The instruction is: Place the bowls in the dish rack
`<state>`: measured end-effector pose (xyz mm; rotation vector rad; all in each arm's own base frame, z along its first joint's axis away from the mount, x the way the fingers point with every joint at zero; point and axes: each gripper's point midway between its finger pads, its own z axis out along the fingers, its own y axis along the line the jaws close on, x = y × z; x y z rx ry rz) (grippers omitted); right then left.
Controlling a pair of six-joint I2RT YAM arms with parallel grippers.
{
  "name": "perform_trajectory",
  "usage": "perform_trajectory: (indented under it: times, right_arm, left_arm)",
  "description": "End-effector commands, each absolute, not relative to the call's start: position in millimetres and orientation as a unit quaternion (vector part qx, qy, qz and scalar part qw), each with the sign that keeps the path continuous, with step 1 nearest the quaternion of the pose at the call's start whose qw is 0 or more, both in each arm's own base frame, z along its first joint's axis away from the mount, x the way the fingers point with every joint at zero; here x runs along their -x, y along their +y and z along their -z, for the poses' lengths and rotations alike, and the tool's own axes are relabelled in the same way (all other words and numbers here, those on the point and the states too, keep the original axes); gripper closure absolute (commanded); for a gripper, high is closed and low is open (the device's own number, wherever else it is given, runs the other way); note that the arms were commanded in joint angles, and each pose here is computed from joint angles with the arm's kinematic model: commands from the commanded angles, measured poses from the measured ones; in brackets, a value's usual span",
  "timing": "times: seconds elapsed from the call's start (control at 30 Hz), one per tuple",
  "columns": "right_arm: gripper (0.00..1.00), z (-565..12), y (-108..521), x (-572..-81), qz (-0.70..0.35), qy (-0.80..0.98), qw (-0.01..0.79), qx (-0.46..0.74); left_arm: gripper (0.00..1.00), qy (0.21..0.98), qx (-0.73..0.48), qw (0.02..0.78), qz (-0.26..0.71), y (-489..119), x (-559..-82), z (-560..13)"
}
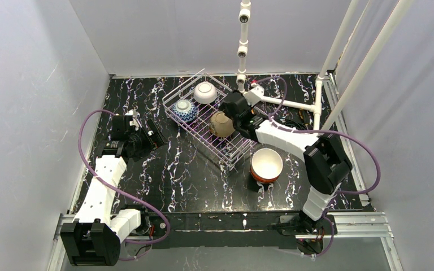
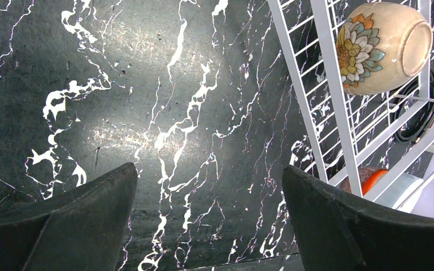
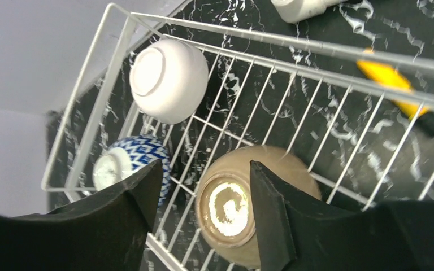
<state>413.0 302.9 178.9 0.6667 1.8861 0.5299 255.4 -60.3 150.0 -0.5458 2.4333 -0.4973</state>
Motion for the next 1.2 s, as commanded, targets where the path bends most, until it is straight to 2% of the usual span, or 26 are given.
perform_trajectory:
  times: [0.0,0.17,0.37,0.5,0.77,1.17]
  right_arm:
    - [0.3,-202,303,-420,-0.196,0.831,0.505,-0.126]
    - [0.19,-176,313,-414,-0.167,0.878,0.448,-0.02]
    - [0.21,-149,330,-403,-0.186,0.902,0.39,0.019]
    - [0.22,-144,319,-396,-0.172,0.906,0.386,0.017]
    - [0.4,-124,314,-388,-0.17,0.915,0.365,0.019]
    - [0.48,-116,368,-383,-0.286,0.901,0.325,0.023]
  left_arm:
    - [0.02,0.917,0.202,0.29,0.186,-60,-253,-150]
    - [0.02,0.917,0.201,0.288,0.189,-61,-252,-149]
    - [0.02,0.918,0.2,0.287,0.19,-61,-252,-149]
    - [0.02,0.917,0.2,0.287,0.19,-61,-252,-149]
    - [0.02,0.918,0.197,0.286,0.194,-63,-252,-150]
    - [0.02,0.917,0.197,0.286,0.194,-63,-252,-150]
